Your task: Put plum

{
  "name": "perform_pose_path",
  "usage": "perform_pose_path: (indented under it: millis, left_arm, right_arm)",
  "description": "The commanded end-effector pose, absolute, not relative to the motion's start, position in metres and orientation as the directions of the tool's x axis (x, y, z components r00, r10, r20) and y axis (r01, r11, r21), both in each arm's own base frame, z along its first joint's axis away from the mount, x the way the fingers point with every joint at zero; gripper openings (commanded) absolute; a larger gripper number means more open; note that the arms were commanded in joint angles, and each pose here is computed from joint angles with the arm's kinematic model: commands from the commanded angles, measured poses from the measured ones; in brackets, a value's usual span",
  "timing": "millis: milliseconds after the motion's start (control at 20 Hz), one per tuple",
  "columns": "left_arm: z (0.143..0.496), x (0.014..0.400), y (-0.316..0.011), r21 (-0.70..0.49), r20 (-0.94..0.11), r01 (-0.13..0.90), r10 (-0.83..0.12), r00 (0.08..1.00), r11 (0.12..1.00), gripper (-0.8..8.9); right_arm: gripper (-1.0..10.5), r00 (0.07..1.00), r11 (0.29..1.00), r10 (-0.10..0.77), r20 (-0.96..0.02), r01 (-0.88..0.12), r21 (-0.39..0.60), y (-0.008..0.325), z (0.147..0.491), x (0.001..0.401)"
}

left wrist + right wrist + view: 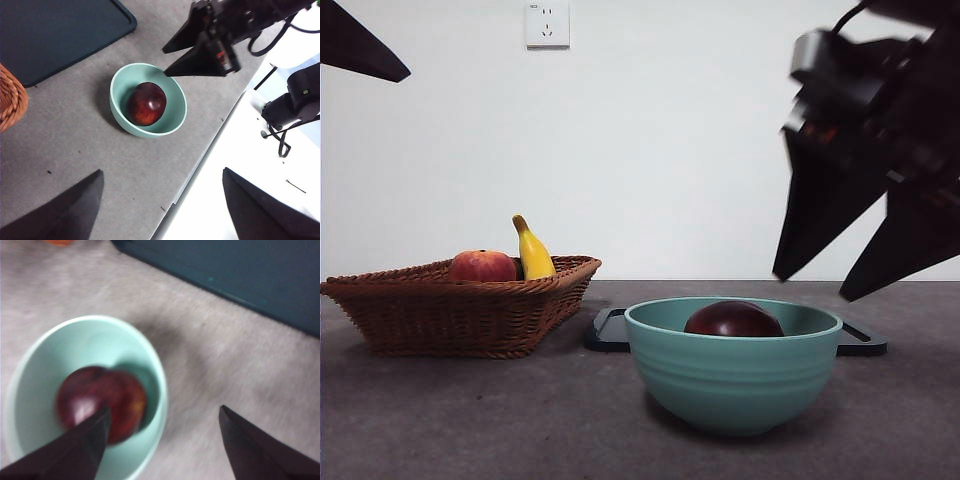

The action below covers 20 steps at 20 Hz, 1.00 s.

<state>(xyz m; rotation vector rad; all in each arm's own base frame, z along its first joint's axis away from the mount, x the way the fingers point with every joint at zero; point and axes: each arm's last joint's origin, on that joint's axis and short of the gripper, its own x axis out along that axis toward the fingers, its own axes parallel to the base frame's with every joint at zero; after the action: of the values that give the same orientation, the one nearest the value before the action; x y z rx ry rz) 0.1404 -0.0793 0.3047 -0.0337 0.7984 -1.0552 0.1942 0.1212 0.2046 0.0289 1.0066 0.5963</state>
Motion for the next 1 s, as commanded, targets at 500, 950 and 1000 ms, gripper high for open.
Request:
perform_pose_path:
  millis: [500,950,1000]
  left_arm:
    - [0.307,0.142,-0.081,-0.373,-0.560,0.778,-0.791,0.245,0.505,3.74]
    - [0.307,0.142,-0.081,-0.370,-0.561,0.781,-0.791,0.245,0.504,3.74]
    - [0.307,0.142,-0.081,-0.369,-0.560,0.781,-0.791,0.245,0.504,3.74]
  right_arm:
    - [0.8,0.384,0.860,0.424,-0.820,-0.455,0.232,0.147,0.176,0.205]
    - [0.1,0.397,0.828,0.485,-0.779,-0.496,0.262,0.154,0.188,0.204]
    - [0.1,0.404,0.827,0.489,-0.773,-0.498,0.262,0.155,0.194,0.205]
